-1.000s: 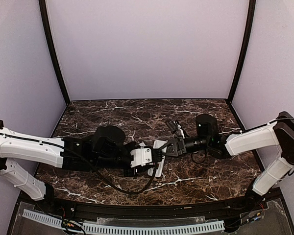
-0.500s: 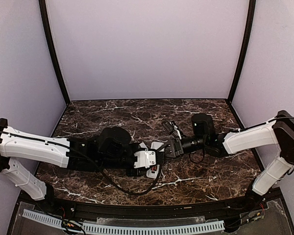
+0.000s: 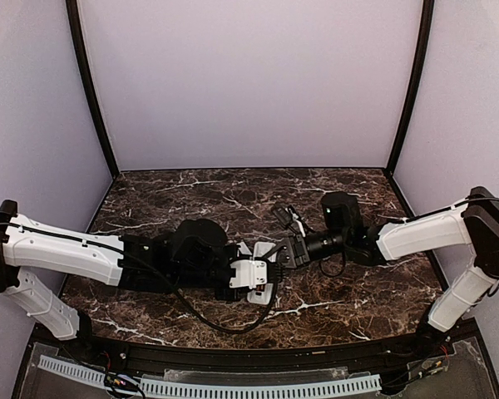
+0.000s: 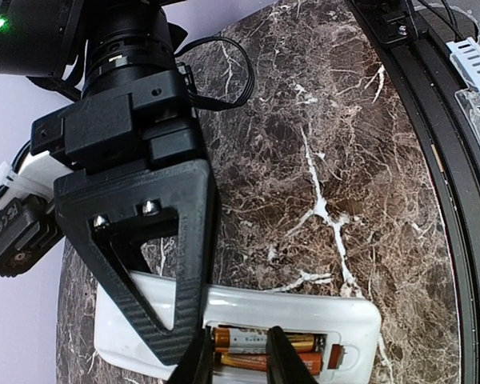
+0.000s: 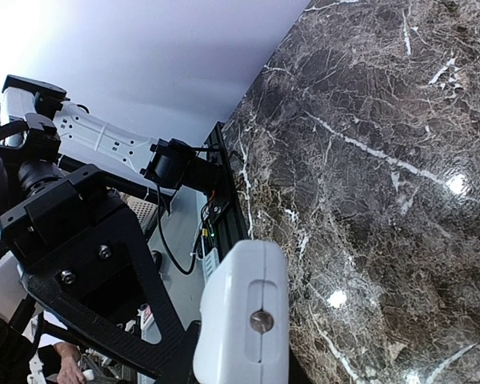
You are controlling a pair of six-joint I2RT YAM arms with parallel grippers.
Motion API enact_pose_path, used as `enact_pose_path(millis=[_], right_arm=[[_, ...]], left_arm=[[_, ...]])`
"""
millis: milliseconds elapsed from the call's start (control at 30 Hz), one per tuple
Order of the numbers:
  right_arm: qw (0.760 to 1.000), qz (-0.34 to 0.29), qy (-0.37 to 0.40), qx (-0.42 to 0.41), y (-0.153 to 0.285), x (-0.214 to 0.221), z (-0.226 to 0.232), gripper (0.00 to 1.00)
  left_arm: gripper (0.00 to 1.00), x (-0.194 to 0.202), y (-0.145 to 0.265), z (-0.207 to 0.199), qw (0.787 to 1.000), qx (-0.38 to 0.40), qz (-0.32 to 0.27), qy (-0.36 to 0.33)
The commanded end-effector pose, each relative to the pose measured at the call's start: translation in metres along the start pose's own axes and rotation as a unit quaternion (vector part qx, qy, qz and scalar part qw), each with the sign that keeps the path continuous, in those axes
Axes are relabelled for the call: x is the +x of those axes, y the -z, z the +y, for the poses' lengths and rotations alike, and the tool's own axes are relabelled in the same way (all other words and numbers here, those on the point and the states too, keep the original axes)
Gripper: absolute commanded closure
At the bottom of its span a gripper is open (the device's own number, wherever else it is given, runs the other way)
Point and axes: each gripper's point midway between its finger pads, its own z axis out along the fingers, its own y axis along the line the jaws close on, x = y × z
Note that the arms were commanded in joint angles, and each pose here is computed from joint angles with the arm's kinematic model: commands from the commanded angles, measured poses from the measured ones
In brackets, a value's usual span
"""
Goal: Load the batteries into the remote control
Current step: Load the battery into the battery compartment.
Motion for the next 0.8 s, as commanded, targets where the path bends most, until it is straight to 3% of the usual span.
enact_pose_path(millis=[0,500,767], right_arm=[[1.000,0.001,0.025,-0.016,-0.005,-0.006,0.012,1.00],[0.999,-0.003,0.033,-0.035,-0.002,-0.010,0.026,1.00],[0.998,-0.002,0.035,-0.050,-0.002,-0.013,0.034,1.00]], left_arm=[[0.77,-0.001,0.000,0.000,1.000,0.004,0.009,-0.012],[0.89,0.028,-0.008,-0.023,0.997,0.046,0.063,-0.030],[0.91,0.031,-0.013,-0.027,0.996,0.056,0.069,-0.032]])
